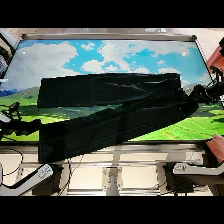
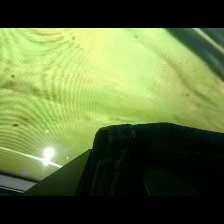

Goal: Fold the clothes and pants, and hang the long-sleeved shirts on hangers.

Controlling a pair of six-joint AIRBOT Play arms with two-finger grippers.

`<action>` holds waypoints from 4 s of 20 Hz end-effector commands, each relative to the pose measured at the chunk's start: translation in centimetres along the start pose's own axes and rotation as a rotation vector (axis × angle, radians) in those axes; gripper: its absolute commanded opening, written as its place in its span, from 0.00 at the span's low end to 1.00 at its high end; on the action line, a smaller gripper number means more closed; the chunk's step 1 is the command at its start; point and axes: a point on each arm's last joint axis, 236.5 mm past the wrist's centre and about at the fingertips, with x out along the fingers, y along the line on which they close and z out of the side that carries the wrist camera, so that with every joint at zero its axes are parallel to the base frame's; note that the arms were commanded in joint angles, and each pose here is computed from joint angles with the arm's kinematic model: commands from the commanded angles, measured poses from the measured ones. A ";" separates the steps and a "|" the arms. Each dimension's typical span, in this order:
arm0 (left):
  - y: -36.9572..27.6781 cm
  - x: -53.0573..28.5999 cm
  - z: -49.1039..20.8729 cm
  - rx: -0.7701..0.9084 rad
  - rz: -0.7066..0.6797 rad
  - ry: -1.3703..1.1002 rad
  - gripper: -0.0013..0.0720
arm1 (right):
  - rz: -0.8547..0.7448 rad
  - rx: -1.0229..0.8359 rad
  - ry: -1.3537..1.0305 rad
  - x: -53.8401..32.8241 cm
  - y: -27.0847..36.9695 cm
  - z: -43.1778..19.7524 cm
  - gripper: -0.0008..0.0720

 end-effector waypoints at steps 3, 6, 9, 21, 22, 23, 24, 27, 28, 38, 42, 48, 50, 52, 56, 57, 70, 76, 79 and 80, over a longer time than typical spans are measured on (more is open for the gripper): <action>-2.3 -0.1 1.3 0.047 -0.096 -0.059 0.28 | 0.002 0.001 0.001 0.0 0.1 0.0 0.53; -2.5 -0.1 0.7 0.070 -0.105 -0.035 0.11 | 0.003 0.001 0.005 0.0 0.1 -0.1 0.53; -2.2 0.0 0.4 0.081 -0.095 -0.022 0.06 | 0.003 0.001 0.004 0.0 0.1 -0.1 0.53; 1.7 -10.5 15.9 -0.153 0.036 -0.549 0.06 | -0.033 0.001 -0.053 0.0 -0.7 1.3 0.53; 1.8 -9.9 15.8 -0.156 0.035 -0.534 0.06 | -0.041 0.001 -0.062 -0.1 -0.9 1.5 0.53; 1.9 -9.3 15.7 -0.159 0.033 -0.518 0.07 | -0.043 0.000 -0.064 -0.1 -1.0 1.5 0.53; 1.9 -8.9 15.5 -0.160 0.031 -0.506 0.08 | -0.049 -0.003 -0.063 -0.1 -1.1 1.5 0.53; 2.0 -8.8 15.4 -0.162 0.031 -0.501 0.46 | -0.075 -0.026 -0.054 -0.1 -1.7 1.3 0.53; 2.1 -8.9 15.3 -0.165 0.029 -0.492 0.46 | -0.081 -0.037 -0.052 -0.1 -1.9 1.3 0.53; 9.7 -6.8 -1.5 -0.113 0.060 0.135 0.47 | -0.060 -0.086 0.087 3.7 -3.2 -2.8 0.53; 9.0 -5.8 -2.3 -0.154 -0.047 0.160 0.47 | -0.037 -0.068 0.142 5.6 -3.3 -4.8 0.53; 7.8 -4.1 -2.7 -0.088 -0.094 0.221 0.47 | -0.027 -0.058 0.156 5.6 -3.0 -5.1 0.53; 7.7 -3.7 -3.0 -0.090 -0.103 0.237 0.47 | -0.026 -0.058 0.158 5.6 -3.0 -5.2 0.53; 7.7 -3.4 -3.0 -0.091 -0.108 0.243 0.47 | -0.027 -0.058 0.157 5.6 -3.0 -5.1 0.53; 7.9 -2.8 -2.8 -0.096 -0.108 0.238 0.47 | -0.027 -0.058 0.158 5.6 -3.0 -5.2 0.53; 7.9 -2.7 -2.5 -0.098 -0.107 0.224 0.47 | -0.027 -0.058 0.158 5.6 -3.0 -5.2 0.53; 6.0 -1.7 -6.2 -0.013 -0.170 0.387 0.06 | -0.056 -0.094 0.172 5.5 -3.8 -5.4 0.54; 7.9 -4.4 -2.6 -0.044 -0.013 0.193 0.06 | -0.132 -0.248 0.104 5.1 -5.6 -3.4 0.79; 8.1 -6.1 -1.5 -0.030 0.029 0.121 0.06 | -0.164 -0.312 0.019 5.0 -6.0 -1.0 0.78; 8.0 -6.3 -1.5 -0.034 0.031 0.116 0.06 | -0.159 -0.335 0.018 5.4 -6.1 -0.7 0.78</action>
